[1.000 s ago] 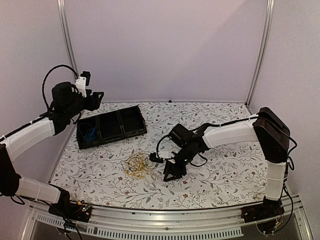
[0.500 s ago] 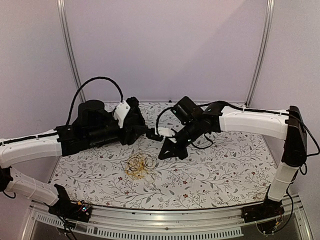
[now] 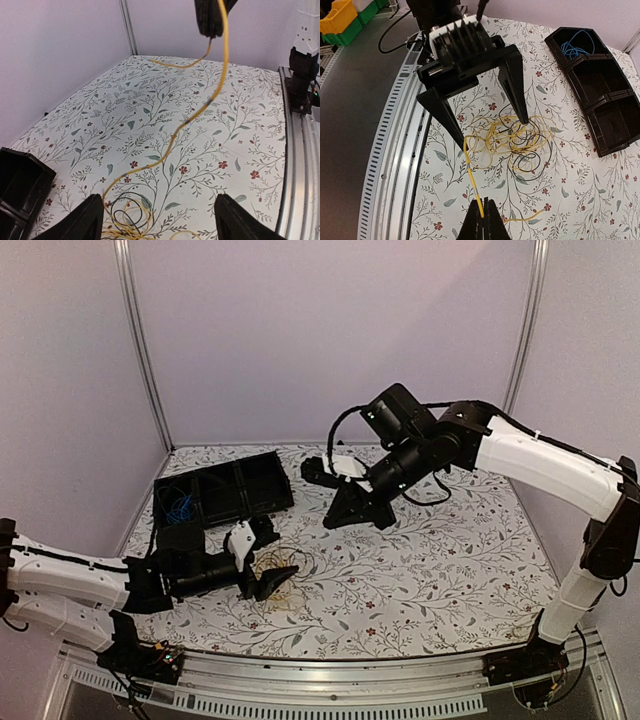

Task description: Untangle the cables

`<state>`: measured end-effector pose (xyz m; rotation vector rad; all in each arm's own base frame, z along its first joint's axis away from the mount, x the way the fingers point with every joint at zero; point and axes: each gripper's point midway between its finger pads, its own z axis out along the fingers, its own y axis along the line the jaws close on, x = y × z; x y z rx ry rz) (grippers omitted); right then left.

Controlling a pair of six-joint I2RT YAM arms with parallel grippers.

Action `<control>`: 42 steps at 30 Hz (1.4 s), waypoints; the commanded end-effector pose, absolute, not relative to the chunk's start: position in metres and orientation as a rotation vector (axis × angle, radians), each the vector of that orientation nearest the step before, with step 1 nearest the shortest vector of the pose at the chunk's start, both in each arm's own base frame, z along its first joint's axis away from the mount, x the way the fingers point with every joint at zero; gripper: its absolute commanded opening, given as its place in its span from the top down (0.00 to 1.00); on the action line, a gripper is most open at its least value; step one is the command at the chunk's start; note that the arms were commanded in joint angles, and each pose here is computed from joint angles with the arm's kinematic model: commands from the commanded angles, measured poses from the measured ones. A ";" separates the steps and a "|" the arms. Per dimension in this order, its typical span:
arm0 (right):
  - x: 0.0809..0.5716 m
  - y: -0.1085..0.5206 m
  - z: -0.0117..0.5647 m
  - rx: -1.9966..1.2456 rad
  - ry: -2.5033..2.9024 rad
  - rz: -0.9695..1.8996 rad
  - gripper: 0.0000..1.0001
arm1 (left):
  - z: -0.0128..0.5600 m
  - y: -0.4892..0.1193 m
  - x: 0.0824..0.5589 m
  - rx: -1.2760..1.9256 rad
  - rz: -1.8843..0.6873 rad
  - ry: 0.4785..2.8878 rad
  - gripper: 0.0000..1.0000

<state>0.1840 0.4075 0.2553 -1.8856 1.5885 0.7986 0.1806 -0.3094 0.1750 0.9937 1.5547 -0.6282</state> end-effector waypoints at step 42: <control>0.300 0.232 0.566 -1.089 1.201 0.460 1.00 | 0.107 -0.319 0.269 0.908 -0.405 1.800 0.66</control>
